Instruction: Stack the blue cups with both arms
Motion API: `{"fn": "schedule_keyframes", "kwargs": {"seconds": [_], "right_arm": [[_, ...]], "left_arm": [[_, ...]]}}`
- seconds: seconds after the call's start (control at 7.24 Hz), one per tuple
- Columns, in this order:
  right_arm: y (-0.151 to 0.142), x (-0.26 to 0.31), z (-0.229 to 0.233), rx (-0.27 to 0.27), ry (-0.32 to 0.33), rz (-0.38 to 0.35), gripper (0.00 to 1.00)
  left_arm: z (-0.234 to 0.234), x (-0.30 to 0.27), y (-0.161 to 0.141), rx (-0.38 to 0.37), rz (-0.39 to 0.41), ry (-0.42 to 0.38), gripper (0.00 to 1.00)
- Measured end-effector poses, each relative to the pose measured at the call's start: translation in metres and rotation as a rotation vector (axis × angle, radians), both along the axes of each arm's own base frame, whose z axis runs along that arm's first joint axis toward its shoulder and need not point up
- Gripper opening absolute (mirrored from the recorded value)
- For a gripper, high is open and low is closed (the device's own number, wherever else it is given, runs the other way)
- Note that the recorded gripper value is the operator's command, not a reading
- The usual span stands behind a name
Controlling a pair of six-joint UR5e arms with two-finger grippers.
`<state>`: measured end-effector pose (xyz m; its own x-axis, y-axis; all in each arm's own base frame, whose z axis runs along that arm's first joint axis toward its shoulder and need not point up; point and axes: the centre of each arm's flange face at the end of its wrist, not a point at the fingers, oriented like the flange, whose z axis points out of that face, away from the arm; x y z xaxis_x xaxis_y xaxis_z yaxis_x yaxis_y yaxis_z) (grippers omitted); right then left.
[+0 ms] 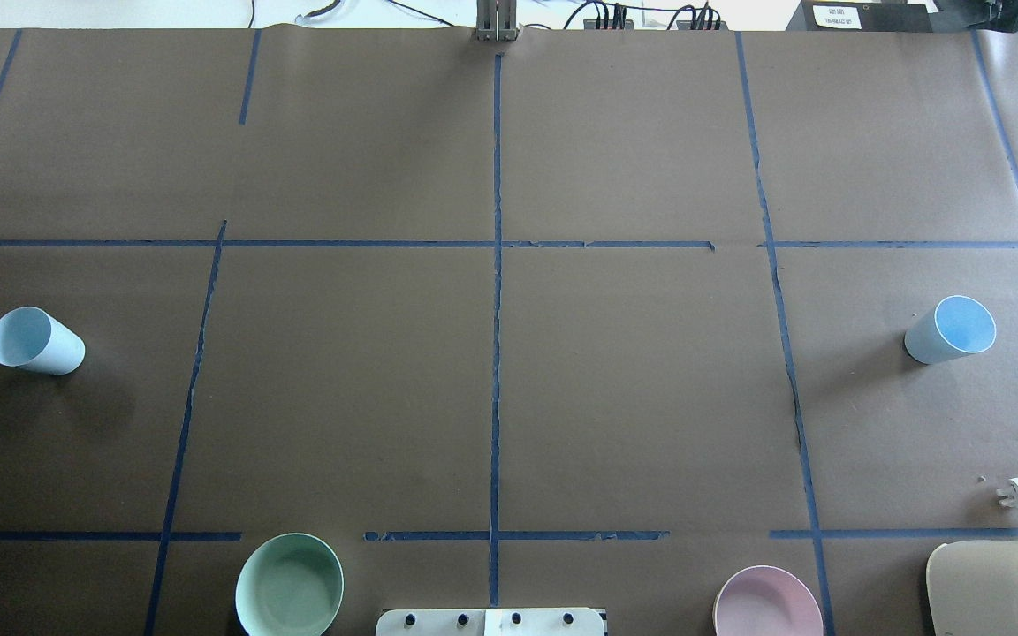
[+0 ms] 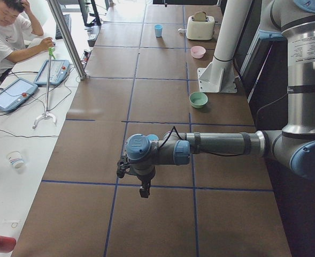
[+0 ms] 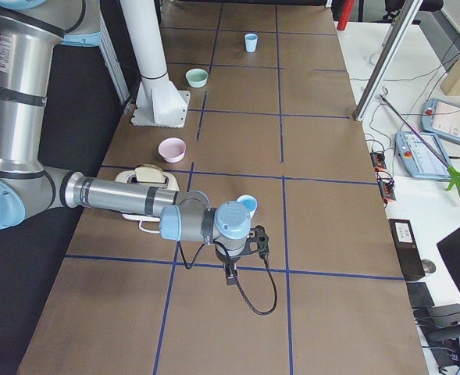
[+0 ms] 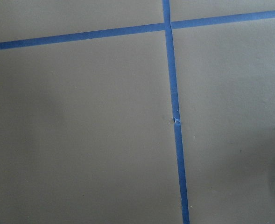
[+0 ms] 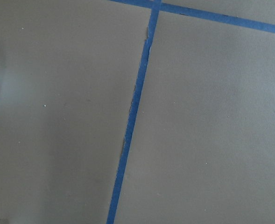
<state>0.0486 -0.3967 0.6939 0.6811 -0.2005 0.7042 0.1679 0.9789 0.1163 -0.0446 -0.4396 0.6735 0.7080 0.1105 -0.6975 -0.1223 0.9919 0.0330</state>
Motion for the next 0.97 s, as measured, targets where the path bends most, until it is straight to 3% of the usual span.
{"fn": "schedule_keyframes", "kwargs": {"seconds": [0.69,0.97], "right_arm": [[0.0,-0.001,-0.001,0.002,0.0,-0.002,1.0],[-0.002,-0.001,-0.002,0.004,-0.001,-0.002,1.0]], "left_arm": [[-0.004,0.001,-0.005,0.009,0.002,-0.005,1.0],[-0.034,0.004,-0.037,0.095,-0.001,0.001,1.0]]}}
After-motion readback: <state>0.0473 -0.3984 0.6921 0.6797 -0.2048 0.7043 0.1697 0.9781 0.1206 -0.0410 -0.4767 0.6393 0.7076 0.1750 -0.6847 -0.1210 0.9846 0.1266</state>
